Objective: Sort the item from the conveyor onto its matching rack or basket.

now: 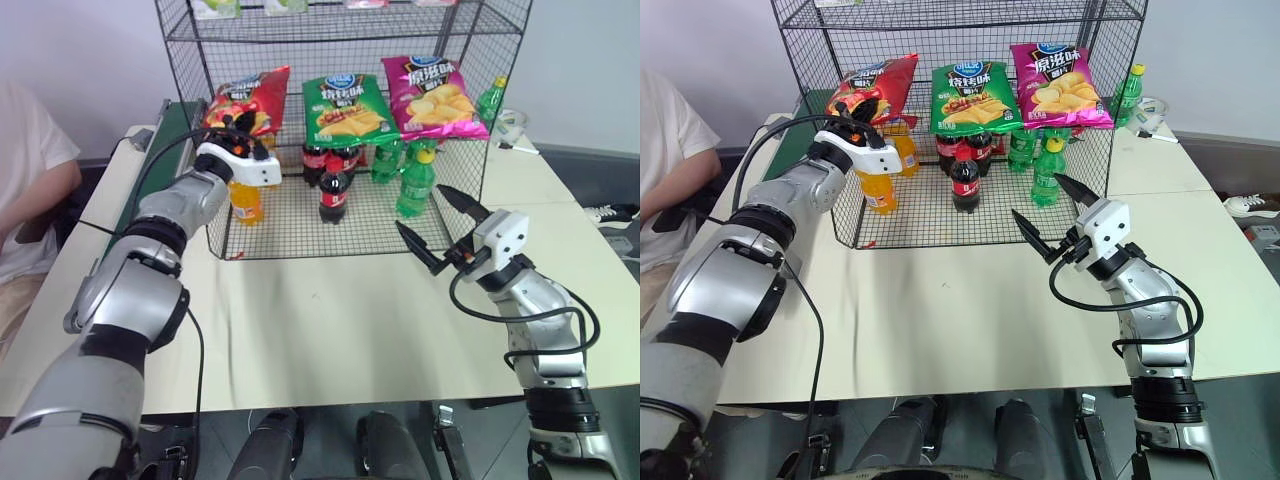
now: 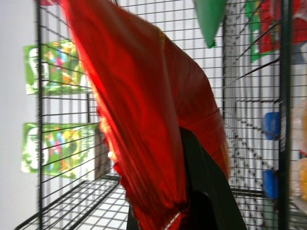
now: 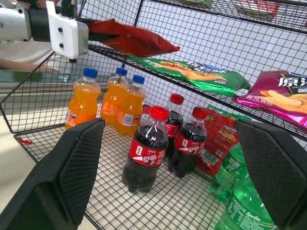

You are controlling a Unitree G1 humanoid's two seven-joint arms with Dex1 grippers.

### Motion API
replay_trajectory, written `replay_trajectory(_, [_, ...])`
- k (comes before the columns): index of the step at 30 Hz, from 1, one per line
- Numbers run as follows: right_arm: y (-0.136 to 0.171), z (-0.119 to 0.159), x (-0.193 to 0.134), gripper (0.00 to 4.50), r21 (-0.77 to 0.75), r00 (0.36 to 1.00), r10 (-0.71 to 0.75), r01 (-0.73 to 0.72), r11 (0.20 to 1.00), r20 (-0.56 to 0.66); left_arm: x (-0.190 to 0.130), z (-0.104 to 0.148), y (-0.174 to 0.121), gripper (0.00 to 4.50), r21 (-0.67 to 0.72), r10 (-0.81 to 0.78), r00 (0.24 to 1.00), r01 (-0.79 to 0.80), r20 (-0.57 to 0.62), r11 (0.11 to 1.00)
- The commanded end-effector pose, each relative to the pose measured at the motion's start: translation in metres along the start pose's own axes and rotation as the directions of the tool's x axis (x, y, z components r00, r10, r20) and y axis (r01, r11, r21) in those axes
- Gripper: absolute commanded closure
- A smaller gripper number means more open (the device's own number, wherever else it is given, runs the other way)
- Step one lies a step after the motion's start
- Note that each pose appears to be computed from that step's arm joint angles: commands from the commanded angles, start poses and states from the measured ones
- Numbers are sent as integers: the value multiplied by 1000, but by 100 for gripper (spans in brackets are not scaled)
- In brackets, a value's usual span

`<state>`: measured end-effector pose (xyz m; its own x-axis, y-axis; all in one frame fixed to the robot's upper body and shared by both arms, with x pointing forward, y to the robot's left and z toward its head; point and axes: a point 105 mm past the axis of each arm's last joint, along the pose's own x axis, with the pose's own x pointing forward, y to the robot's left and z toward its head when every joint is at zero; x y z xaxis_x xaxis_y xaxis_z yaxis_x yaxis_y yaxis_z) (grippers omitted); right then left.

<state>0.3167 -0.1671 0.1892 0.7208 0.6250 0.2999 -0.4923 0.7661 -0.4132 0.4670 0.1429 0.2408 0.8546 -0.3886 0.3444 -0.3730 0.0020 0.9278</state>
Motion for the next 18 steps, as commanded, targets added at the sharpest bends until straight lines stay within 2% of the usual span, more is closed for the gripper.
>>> replay_trajectory(1, [-2,15,1,0,-44,999,3,-1,999,42,7,-3,17,314,7,34,999,-34,-8,999])
replay_trajectory(7, [-1,14,0,0,-40,999,10,-8,999,38,7,-4,27,36,-13,68,998,-67,8,998])
replay_trajectory(8, [-1,13,0,0,-40,999,10,-9,999,37,6,-6,29,8,-23,74,997,-73,14,997])
replay_trajectory(12, [-2,13,-1,0,-40,999,10,-9,999,34,-4,-11,34,8,-83,88,995,-83,55,993])
replay_trajectory(18, [-3,11,-4,0,-41,1000,19,-18,999,24,-38,-12,37,8,-202,100,983,-68,154,977])
